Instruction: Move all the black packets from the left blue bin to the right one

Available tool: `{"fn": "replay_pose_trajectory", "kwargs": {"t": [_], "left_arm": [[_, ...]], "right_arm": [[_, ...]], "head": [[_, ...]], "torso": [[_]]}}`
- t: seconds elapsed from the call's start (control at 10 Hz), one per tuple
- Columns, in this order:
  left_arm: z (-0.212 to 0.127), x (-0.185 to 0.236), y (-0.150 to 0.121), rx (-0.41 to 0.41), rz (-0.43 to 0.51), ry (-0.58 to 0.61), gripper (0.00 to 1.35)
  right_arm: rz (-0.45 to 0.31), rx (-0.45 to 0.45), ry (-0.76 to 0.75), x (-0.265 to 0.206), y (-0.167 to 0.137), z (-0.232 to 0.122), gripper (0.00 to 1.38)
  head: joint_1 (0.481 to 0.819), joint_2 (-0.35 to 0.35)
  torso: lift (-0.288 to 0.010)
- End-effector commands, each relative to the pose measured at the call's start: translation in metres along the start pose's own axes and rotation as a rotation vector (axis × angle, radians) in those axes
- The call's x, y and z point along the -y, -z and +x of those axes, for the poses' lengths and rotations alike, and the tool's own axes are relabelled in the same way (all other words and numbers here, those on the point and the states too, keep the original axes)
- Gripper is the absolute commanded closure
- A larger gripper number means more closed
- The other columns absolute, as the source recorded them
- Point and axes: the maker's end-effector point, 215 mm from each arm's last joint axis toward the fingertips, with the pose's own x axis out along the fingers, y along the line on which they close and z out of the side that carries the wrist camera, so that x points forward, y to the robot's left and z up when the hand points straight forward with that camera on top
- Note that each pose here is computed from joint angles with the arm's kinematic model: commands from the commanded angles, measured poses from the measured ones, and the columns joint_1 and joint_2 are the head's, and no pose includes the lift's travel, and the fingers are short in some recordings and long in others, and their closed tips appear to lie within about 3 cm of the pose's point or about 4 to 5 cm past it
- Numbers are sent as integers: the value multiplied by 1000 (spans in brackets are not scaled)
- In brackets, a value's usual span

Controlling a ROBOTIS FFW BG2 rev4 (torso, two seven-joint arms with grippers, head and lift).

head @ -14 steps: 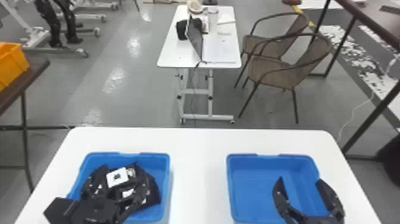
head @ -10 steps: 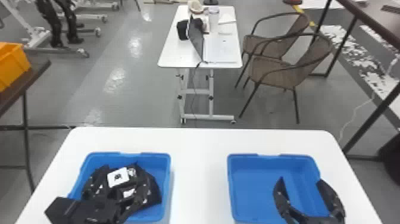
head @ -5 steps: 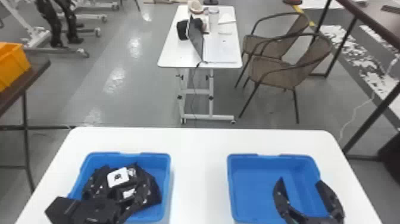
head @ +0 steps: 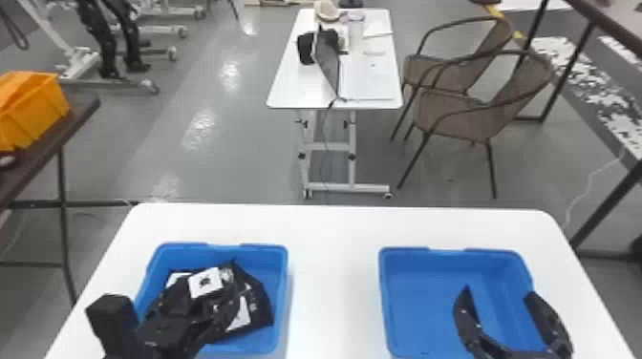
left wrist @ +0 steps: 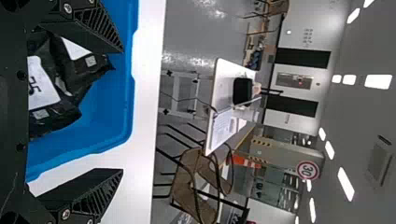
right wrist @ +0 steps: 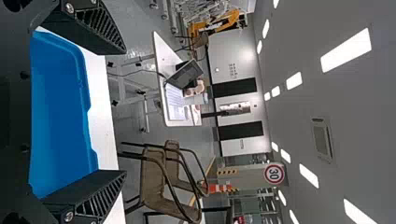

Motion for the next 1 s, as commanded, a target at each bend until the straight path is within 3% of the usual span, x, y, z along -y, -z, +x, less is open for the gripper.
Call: {"fn": "replay_pose_trajectory", "kwargs": {"t": [0.0, 0.5, 0.7, 0.9], "left_arm": [[5, -11, 28, -70, -80, -10, 114], [7, -36, 80, -271, -123, -51, 150], [12, -56, 83, -344, -66, -65, 150], [23, -74, 80, -447, 53, -15, 150]], "right_arm": [[6, 1, -2, -2, 0, 2, 98], [22, -4, -5, -6, 3, 4, 98], [30, -4, -9, -8, 3, 6, 98], [37, -2, -17, -12, 4, 9, 98]], "head": [[695, 58], [695, 93], [695, 108], [695, 128]], "torso": [[0], [0], [0], [0]]}}
